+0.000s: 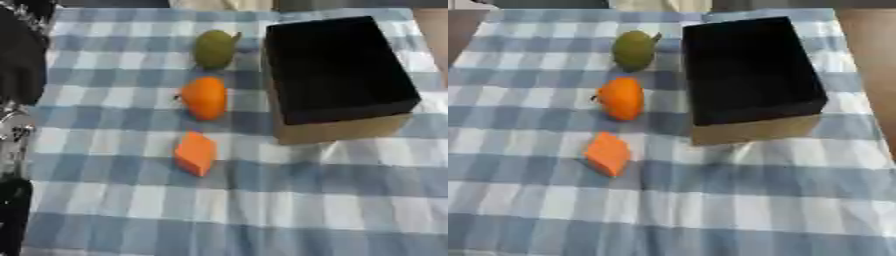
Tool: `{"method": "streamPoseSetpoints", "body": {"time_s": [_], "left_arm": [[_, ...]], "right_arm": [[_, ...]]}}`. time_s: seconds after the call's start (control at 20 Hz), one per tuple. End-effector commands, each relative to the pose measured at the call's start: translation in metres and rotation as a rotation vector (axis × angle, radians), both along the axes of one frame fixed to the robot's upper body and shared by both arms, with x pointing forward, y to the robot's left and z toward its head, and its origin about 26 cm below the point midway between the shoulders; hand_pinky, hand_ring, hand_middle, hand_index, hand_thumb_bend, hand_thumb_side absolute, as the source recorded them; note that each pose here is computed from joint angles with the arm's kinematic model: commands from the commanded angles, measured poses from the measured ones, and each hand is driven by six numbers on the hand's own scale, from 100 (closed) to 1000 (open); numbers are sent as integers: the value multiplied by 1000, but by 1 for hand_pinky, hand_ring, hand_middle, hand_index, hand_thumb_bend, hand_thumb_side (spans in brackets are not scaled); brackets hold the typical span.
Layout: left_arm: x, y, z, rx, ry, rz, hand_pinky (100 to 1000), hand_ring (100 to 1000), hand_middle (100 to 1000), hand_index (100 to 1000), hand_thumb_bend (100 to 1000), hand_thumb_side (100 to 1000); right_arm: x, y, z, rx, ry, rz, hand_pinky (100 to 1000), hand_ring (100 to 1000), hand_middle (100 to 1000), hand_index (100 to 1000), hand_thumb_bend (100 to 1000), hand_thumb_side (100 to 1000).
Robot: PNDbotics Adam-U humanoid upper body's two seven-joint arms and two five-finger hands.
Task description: Pick up objects on the table and place them in the box.
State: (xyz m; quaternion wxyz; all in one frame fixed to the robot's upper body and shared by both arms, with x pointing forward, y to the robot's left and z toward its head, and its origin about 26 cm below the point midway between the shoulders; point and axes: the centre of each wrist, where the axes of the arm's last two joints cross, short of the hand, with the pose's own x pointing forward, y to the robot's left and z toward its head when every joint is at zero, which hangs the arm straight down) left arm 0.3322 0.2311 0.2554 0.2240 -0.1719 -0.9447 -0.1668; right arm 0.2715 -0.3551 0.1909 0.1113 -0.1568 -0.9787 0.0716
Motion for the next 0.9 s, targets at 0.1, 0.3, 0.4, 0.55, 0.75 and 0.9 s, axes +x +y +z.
{"method": "streamPoseSetpoints", "body": {"time_s": [0.1, 0.3, 0.4, 0.55, 0.75, 0.9], "left_arm": [[10, 6, 25, 63, -76, 59, 883, 809, 813, 890, 100, 671], [36, 7, 49, 189, -124, 163, 886, 815, 818, 889, 100, 668], [54, 7, 60, 254, -128, 228, 890, 820, 822, 889, 100, 661], [86, 6, 67, 378, -104, 327, 893, 825, 829, 892, 100, 659], [122, -4, 70, 535, -82, 412, 902, 834, 838, 906, 100, 677], [141, -18, 75, 635, -93, 447, 905, 842, 839, 915, 100, 662]], "right_arm": [[-3, -3, 5, -33, -6, -9, 902, 937, 458, 899, 100, 453], [-4, -4, 3, -45, 4, -14, 902, 935, 456, 898, 100, 445], [-5, -5, 1, -50, 10, -16, 902, 937, 454, 899, 100, 452], [-5, -4, 1, -56, 18, -14, 903, 941, 453, 900, 100, 462], [-5, -3, 0, -62, 26, -9, 903, 943, 449, 900, 100, 466], [-4, -2, 0, -66, 27, -1, 903, 944, 449, 900, 100, 470]]}}
